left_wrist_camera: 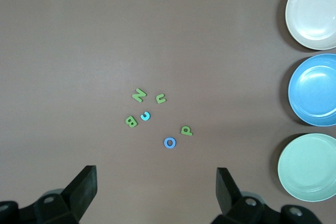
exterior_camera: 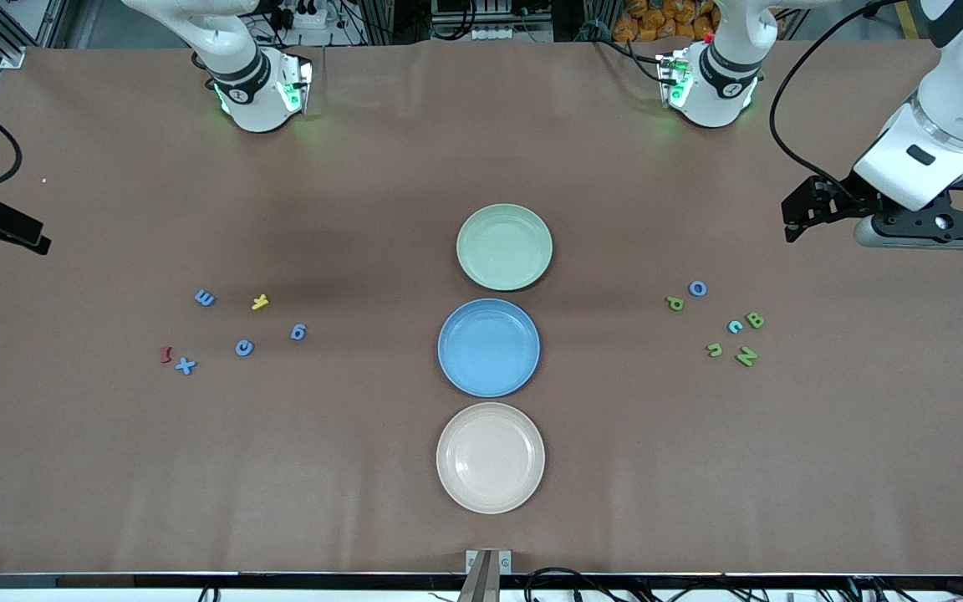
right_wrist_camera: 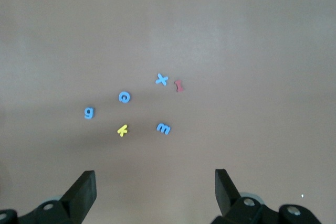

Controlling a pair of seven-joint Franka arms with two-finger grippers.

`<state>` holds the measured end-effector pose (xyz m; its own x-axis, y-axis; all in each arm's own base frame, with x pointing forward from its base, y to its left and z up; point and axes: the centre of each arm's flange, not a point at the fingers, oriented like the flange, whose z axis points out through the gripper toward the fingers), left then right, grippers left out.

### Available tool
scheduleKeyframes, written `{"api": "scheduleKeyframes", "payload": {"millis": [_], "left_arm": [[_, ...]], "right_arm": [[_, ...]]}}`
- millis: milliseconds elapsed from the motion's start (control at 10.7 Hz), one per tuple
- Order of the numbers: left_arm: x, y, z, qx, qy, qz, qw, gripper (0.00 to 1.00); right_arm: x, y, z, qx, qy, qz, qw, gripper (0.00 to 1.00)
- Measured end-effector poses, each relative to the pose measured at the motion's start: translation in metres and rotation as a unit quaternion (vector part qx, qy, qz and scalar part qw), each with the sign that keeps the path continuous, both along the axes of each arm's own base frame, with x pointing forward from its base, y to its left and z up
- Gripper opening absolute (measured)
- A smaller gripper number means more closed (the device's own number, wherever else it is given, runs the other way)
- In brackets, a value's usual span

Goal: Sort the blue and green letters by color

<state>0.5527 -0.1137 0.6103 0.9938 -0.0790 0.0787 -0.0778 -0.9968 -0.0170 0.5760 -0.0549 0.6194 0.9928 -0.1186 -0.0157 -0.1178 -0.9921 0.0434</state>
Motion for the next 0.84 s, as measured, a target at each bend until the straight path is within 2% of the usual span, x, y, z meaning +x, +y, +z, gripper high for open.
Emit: {"api": "scheduleKeyframes", "payload": {"millis": [281,657,844], "left_arm": [[0.0,0.0,-0.002,0.0,0.002,0.0,1.0,1.0],[0.0,0.0,-0.002,0.0,0.002,0.0,1.0,1.0],[0.0,0.0,-0.002,0.001,0.002,0.0,1.0,1.0]], "right_arm": [[0.006,-0.006,0.01,-0.003,-0.033,-0.004,0.999,1.0],[0.015,-0.006,-0.005,-0.003,-0.024,-0.003,1.0,1.0],[0.017,-0.006,-0.016,-0.002,-0.009,-0.003,1.0,1.0]]}}
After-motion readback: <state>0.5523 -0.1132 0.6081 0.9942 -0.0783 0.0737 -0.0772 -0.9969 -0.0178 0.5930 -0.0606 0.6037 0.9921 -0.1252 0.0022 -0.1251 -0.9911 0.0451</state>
